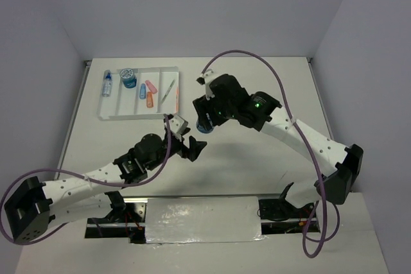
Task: Sort the stationery into containers
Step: Pick up the stationery from the center of the board, then place the stationery in the storage box.
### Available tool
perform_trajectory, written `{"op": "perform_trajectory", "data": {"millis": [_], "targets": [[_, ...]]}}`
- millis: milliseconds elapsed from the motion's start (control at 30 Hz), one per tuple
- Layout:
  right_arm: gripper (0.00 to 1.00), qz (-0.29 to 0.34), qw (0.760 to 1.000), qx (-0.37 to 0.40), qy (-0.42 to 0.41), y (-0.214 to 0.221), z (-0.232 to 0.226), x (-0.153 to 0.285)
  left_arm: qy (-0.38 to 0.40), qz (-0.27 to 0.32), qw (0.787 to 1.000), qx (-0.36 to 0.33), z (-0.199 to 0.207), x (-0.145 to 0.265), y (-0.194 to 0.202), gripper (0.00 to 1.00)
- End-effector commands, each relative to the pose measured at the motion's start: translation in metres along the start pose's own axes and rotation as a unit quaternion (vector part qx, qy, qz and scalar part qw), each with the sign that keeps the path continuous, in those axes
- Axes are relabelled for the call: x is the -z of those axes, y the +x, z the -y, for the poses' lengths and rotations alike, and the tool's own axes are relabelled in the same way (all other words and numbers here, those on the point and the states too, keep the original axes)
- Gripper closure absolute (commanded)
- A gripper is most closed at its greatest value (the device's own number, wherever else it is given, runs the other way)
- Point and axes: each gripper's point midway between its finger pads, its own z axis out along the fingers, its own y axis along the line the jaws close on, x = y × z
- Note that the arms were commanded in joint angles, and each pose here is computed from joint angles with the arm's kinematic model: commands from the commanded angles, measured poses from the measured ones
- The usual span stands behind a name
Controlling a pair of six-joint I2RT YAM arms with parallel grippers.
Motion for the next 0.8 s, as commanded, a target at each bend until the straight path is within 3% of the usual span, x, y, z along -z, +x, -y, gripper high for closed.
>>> {"op": "perform_trajectory", "data": {"millis": [0,167,367,500,767], "targets": [[1.00,-0.017,0.999,0.018,0.035,0.016,0.003,0.018,0.029,0.102,0.994,0.003,0.012,0.013,-0.049,0.05],[1.00,-0.026,0.998,0.048,0.026,0.028,-0.018,0.024,0.119,0.117,0.986,-0.017,0.043,0.027,-0.060,0.07],[1.00,-0.032,0.996,0.072,0.030,0.032,-0.030,0.027,0.191,0.085,0.977,-0.040,0.068,0.026,-0.049,0.10],[1.00,-0.027,0.996,0.079,0.040,0.027,-0.032,0.032,0.193,0.061,0.978,-0.044,0.069,0.021,-0.038,0.13],[1.00,-0.037,0.994,0.095,0.041,0.034,-0.043,0.033,0.163,0.068,0.983,-0.042,0.058,0.019,-0.042,0.17]]}}
